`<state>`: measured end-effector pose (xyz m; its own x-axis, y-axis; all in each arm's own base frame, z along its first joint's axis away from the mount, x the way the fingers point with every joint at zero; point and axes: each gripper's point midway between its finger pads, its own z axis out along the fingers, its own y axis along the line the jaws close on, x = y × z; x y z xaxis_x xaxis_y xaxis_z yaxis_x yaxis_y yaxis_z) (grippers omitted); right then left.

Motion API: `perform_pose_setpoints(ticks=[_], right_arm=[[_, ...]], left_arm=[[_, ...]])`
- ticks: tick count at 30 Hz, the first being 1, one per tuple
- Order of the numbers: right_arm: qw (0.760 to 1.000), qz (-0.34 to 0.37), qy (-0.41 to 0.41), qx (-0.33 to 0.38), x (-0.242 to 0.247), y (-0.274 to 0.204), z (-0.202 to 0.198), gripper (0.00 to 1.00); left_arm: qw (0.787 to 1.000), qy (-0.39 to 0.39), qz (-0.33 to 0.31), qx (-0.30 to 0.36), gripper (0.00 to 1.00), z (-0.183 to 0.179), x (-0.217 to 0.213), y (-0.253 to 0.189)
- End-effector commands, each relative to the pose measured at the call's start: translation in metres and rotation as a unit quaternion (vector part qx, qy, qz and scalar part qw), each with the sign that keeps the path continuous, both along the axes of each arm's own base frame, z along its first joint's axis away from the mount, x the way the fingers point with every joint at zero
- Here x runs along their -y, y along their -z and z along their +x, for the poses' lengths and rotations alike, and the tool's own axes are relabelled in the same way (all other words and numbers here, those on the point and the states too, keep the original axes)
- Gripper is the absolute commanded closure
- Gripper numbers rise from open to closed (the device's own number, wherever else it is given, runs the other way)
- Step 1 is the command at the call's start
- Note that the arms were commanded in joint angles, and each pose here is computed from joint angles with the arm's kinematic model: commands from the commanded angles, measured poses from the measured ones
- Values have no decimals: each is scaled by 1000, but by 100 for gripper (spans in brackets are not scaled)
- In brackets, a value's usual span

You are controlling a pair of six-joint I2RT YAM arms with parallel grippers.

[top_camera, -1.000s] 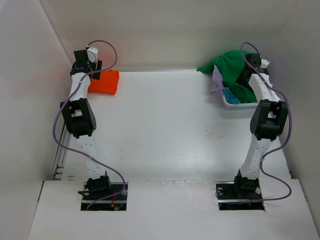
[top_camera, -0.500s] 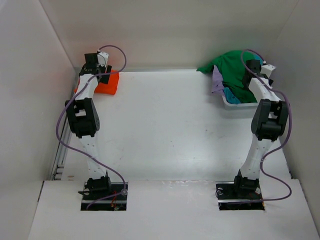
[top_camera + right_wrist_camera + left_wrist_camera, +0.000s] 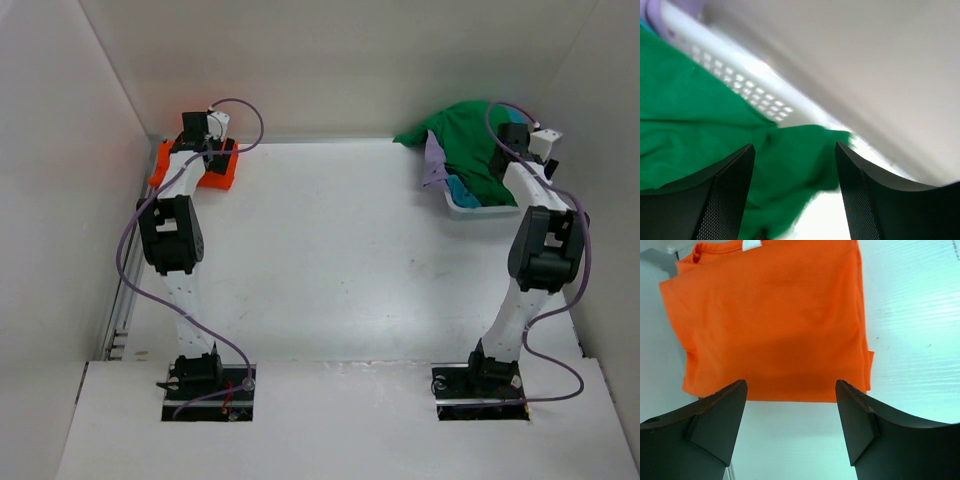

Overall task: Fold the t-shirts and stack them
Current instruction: Grab crumpled tshirt from bin with the right arm

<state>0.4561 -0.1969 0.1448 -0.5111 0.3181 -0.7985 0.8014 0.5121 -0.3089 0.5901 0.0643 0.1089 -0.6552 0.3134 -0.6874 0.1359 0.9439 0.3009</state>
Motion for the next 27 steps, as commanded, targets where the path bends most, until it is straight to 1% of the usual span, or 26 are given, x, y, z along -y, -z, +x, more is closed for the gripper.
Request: perform_pose_setpoints(ticks=[1, 4, 6, 10, 12, 16, 19, 21, 22, 23, 24, 26, 27], right_arm=[[994, -77, 20, 71, 8, -71, -12, 31], [992, -93, 31, 83, 10, -76, -25, 31], [992, -90, 26, 80, 8, -70, -27, 29], [996, -59, -7, 66, 1, -49, -13, 28], [997, -48, -10, 65, -1, -42, -9, 28], [997, -27, 8, 66, -6, -31, -12, 28], [997, 4, 17, 73, -11, -16, -15, 27], [997, 25, 16, 75, -13, -5, -14, 29], [996, 33, 16, 76, -13, 0, -14, 31], [996, 38, 17, 79, -13, 2, -13, 35], [996, 40, 19, 82, -13, 2, -13, 42], [995, 36, 21, 92, -12, -3, -13, 62], [995, 34, 21, 96, -12, -5, -12, 68]], left_arm=[[999, 4, 6, 45, 30, 1, 5, -45], [999, 6, 5, 39, 30, -1, 7, -41], [999, 7, 3, 36, 30, -2, 8, -38], [999, 7, 0, 33, 30, -3, 9, -35], [999, 7, 0, 31, 30, -4, 9, -34], [1000, 9, 3, 29, 30, -7, 9, -34], [1000, 9, 3, 28, 30, -9, 9, -34], [1000, 8, 4, 27, 30, -9, 8, -33], [1000, 8, 4, 26, 30, -9, 8, -32], [1000, 9, 5, 27, 30, -9, 8, -33], [1000, 9, 5, 28, 30, -9, 9, -34], [1000, 11, 5, 28, 29, -9, 10, -34], [1000, 11, 5, 28, 29, -9, 10, -35]])
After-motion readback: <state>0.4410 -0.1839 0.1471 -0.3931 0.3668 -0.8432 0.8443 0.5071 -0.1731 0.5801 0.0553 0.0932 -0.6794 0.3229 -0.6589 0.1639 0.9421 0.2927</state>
